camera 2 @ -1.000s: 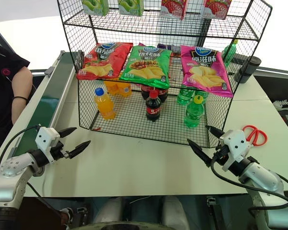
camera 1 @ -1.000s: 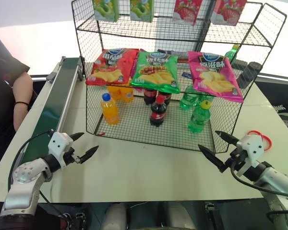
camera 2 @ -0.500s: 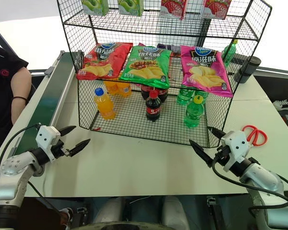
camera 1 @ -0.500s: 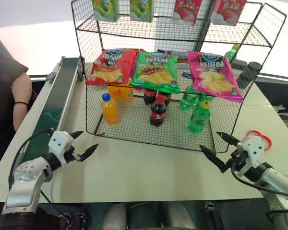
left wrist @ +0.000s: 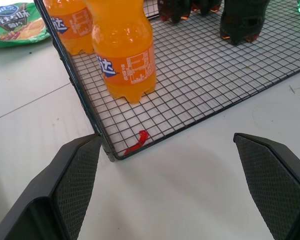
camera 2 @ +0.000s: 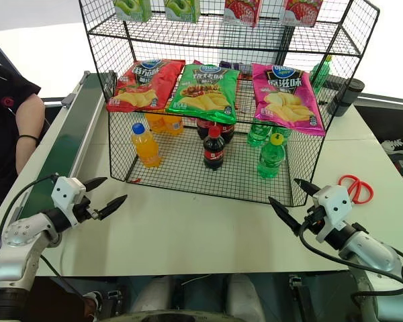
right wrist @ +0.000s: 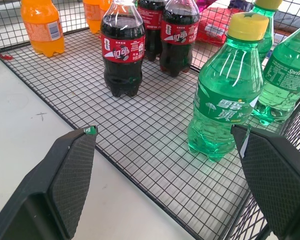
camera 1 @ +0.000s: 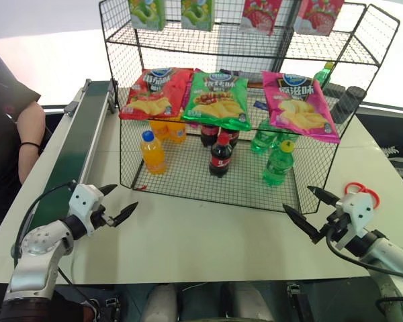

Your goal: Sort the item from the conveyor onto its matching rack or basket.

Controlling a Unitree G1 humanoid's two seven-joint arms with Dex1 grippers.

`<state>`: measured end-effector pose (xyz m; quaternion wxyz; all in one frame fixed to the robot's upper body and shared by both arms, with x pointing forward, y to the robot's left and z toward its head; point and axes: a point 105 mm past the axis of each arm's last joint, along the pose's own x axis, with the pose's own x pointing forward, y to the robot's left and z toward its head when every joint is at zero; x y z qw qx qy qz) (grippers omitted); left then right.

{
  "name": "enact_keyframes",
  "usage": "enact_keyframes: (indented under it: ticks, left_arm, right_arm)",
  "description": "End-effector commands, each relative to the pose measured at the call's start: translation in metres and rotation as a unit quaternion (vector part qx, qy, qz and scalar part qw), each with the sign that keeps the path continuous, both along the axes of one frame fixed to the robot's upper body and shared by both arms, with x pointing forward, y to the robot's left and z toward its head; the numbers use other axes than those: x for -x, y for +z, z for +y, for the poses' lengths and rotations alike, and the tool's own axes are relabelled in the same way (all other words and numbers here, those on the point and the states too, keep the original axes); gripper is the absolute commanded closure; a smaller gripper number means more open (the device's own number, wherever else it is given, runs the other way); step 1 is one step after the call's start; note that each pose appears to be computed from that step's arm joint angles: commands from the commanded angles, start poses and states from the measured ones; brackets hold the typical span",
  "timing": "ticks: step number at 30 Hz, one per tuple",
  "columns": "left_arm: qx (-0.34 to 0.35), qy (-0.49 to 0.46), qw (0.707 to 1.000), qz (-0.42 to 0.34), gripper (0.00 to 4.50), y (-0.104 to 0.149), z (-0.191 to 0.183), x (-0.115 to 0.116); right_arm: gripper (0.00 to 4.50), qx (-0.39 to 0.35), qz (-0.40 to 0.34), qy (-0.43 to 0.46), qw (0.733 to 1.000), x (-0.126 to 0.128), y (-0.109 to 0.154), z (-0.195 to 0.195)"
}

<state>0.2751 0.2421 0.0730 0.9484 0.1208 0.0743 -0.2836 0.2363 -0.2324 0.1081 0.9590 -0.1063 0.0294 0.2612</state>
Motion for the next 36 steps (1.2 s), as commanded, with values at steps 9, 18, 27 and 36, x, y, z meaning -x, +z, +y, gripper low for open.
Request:
enact_keyframes:
  ticks: [9, 18, 27, 36]
  left_arm:
    - [-0.006, 0.0, 1.0, -0.02, 0.0, 0.0092, -0.0012, -0.002]
    - [-0.004, -0.002, 1.0, -0.026, 0.0, 0.0103, -0.0038, -0.0041]
    - [-0.002, -0.007, 1.0, -0.022, 0.0, 0.0085, -0.0059, -0.0005]
    - [-0.001, -0.015, 0.999, -0.029, 0.0, 0.0119, -0.0098, -0.0045]
  right_arm:
    - [0.06, 0.005, -0.016, 0.002, 1.0, -0.0053, 0.006, 0.0001]
    - [0.06, 0.003, -0.018, 0.002, 1.0, -0.0072, 0.0045, 0.0022]
    - [0.06, 0.004, -0.021, 0.002, 1.0, -0.0059, 0.0054, 0.0051]
    - [0.06, 0.003, -0.022, 0.001, 1.0, -0.0077, 0.006, 0.0074]
